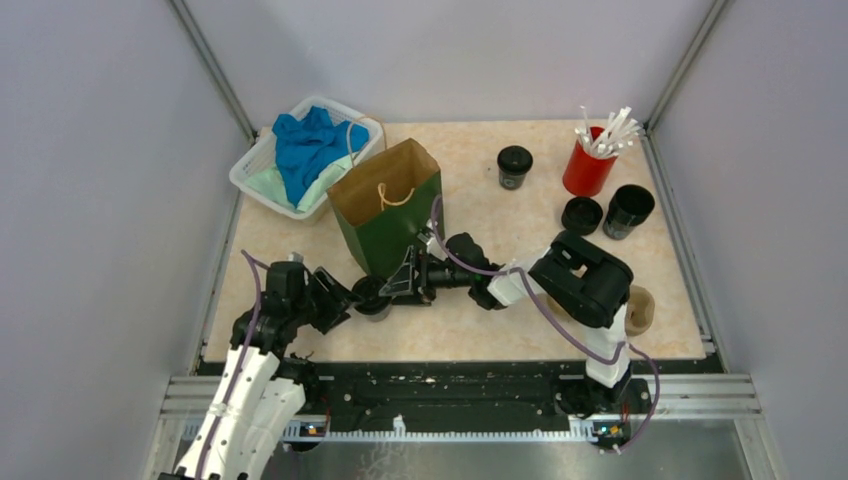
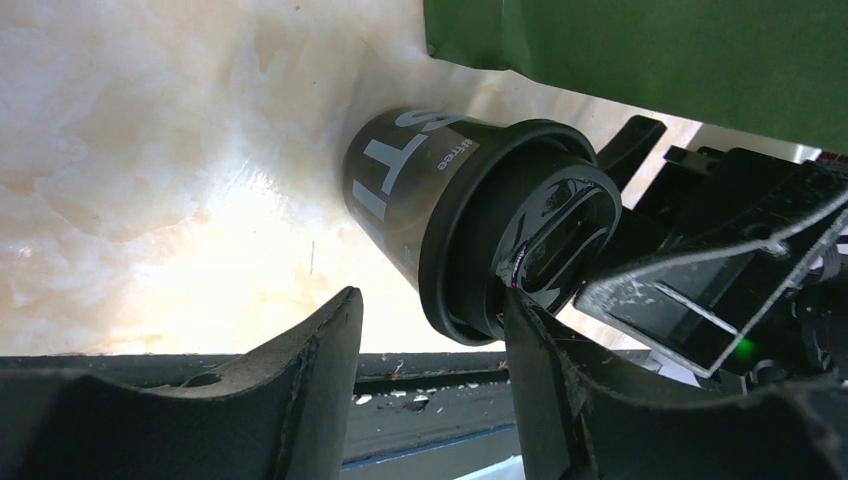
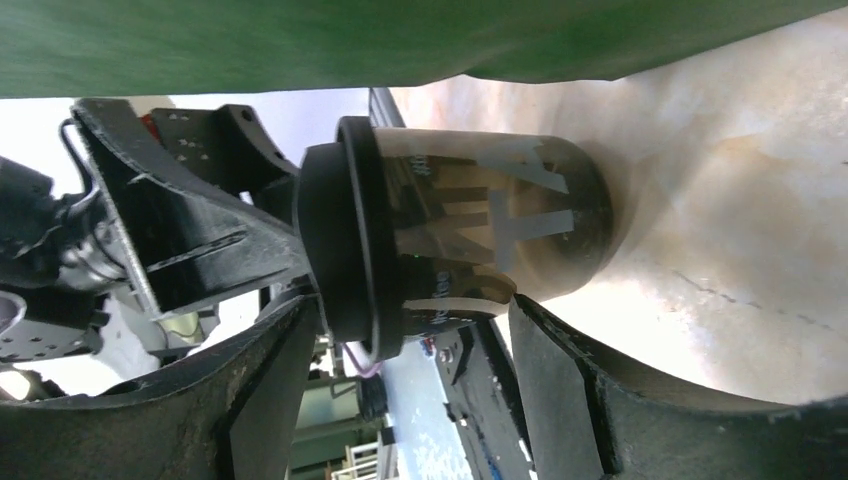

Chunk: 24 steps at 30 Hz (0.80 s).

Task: Pack the takeout coffee
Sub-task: Adjust the coffee cup at the center of the board.

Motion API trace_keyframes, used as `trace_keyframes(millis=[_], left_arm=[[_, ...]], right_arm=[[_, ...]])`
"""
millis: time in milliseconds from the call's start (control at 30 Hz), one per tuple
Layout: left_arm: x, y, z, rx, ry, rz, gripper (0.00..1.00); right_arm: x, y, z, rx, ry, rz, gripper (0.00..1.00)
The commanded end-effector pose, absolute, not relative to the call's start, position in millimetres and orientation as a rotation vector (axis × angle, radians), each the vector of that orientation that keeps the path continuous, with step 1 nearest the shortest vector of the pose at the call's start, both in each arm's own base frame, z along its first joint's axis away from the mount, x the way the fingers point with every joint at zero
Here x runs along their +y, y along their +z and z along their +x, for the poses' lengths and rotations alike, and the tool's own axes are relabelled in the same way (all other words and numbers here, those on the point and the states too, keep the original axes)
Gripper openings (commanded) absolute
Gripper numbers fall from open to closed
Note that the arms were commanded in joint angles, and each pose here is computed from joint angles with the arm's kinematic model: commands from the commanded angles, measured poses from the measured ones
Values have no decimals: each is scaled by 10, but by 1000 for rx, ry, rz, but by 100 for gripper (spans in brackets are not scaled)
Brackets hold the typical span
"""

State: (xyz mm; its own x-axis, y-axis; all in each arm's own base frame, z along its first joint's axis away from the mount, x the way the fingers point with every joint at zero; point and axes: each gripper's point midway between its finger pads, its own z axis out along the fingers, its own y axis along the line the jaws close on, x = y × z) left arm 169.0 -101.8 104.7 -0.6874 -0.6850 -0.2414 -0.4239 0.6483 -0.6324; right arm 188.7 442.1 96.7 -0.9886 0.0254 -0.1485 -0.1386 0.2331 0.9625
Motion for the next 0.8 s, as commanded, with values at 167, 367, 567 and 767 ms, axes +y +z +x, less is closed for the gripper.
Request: trace_keyframes(millis=[167,367,567,767], left_arm=[[-895,624,1508,2566,-584,-996,58],[-957,388,1348,2691,-565,-1117,52],[-954,95,1250,2725,-524,-1233,55],[-937,-87,1177,2735,-482,-1331,50]], right_arm=[[4445,624,2012,2443,1673,-27,62],[4282,419,2072,2505,1507,39,62],[4098,302,2143,2527,1426,109,62],[3982,163,2150,2551,1374,153,62]])
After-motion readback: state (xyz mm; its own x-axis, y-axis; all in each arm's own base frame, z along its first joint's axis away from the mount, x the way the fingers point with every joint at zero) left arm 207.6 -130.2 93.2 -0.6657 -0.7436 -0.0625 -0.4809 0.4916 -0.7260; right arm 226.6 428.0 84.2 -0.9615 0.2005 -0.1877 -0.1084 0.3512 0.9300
